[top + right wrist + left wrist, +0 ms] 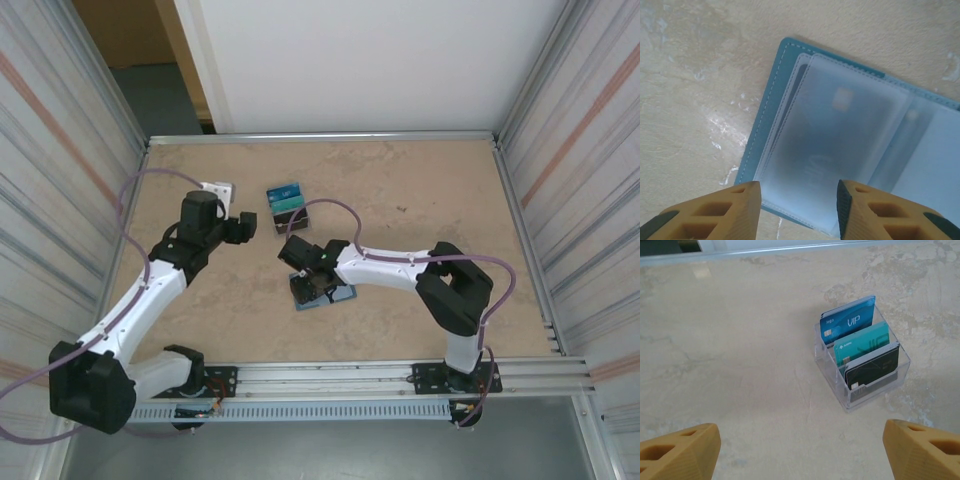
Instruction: Take the credit cards out of the card holder
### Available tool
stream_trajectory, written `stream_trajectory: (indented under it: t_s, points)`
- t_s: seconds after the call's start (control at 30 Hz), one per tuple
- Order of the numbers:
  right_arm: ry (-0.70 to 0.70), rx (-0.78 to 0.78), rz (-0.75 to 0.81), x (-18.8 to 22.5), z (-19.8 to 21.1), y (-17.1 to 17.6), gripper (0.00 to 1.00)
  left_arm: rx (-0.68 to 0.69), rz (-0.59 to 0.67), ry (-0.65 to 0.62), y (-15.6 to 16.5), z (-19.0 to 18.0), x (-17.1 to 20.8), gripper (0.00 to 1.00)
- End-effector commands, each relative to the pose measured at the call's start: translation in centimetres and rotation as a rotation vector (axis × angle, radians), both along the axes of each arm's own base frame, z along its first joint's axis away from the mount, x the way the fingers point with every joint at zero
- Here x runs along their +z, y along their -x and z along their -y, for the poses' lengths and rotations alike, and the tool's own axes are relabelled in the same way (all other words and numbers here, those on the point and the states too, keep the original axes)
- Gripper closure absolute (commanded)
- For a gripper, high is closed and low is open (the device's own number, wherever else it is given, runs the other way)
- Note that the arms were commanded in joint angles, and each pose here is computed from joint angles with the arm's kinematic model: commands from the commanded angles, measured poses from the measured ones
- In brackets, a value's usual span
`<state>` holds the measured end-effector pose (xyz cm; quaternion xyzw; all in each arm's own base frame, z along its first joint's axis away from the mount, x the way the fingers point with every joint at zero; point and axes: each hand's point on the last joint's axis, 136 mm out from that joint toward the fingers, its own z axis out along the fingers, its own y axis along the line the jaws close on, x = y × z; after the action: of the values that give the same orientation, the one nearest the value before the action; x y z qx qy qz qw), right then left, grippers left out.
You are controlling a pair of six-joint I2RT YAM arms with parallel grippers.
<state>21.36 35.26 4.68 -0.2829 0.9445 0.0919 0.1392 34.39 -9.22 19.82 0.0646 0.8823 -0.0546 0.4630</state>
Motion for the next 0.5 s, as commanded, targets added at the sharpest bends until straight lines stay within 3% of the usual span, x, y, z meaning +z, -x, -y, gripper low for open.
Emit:
stream_trajectory:
  t_s: [0.0, 0.23, 0.47]
  points:
    - [0.013, 0.036, -0.019, -0.4, -0.8, 0.5, 0.55, 0.034, 0.024, 0.087, 0.2, 0.2, 0.8, 0.15]
    - [0.019, 0.034, -0.037, -1.3, -1.2, 0.7, 0.47, 0.039, 0.008, 0.121, 0.5, 0.5, 0.4, 0.14]
    - [0.047, 0.024, -0.043, -2.4, -0.7, 0.7, 0.47, 0.025, 0.0, 0.126, 0.5, 0.7, 0.2, 0.14]
